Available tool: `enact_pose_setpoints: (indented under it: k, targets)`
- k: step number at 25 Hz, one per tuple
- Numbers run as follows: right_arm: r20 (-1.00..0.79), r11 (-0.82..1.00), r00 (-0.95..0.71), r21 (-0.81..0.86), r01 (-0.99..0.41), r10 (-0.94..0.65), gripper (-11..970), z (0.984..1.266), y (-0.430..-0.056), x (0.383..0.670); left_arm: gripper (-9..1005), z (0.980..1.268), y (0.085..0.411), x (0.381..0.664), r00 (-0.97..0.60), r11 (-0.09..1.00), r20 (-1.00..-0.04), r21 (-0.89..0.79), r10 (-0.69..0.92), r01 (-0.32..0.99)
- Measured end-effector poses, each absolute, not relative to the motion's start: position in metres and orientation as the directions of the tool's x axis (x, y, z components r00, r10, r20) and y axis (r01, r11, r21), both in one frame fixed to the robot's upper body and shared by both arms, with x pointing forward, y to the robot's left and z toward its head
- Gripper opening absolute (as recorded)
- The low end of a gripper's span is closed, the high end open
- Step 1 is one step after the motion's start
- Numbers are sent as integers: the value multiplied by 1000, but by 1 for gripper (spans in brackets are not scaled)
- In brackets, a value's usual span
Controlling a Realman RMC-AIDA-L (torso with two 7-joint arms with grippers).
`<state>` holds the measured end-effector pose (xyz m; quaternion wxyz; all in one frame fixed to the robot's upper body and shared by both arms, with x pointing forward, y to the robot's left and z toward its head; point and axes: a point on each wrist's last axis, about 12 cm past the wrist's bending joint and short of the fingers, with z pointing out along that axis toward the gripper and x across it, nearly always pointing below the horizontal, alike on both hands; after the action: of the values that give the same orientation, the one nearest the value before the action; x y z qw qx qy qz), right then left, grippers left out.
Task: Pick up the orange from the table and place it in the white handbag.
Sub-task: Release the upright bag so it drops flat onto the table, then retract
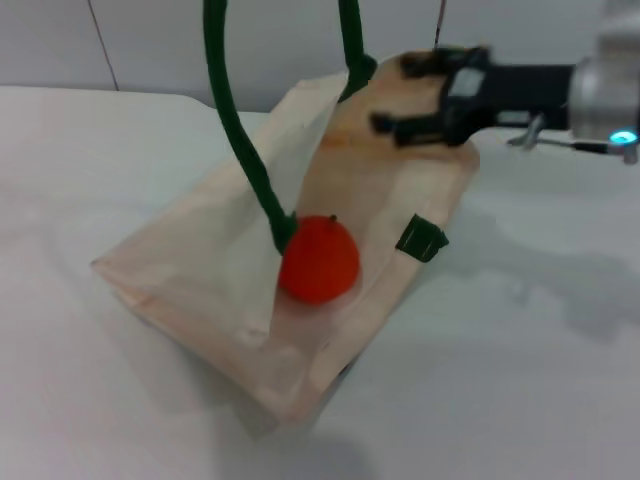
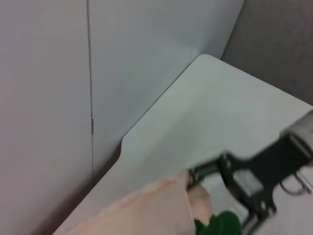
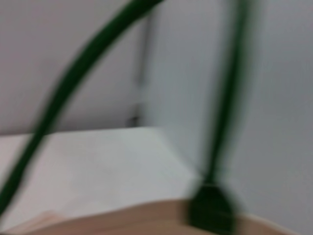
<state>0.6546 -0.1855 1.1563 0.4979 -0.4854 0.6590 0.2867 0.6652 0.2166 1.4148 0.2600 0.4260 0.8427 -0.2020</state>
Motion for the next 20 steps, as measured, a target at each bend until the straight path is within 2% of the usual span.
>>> enact_pose_setpoints:
  k: [4, 8, 13, 20]
  targets:
    - [-972, 530, -53, -80, -844, -231, 892, 1159, -231, 654, 123, 1402, 224, 666, -514, 555, -617, -145, 596, 819]
    - [-982, 597, -63, -58, -800, -180, 892, 1158, -258, 649, 123, 1399, 227, 668, -506, 548, -660, -168, 556, 820]
    - [-985, 632, -69, -48, -774, -160, 892, 1156, -271, 646, 124, 1401, 226, 669, -475, 527, -704, -167, 528, 833]
    - [-991, 676, -65, -35, -736, -121, 892, 1154, -279, 646, 404, 1403, 228, 668, -470, 529, -717, -166, 516, 833]
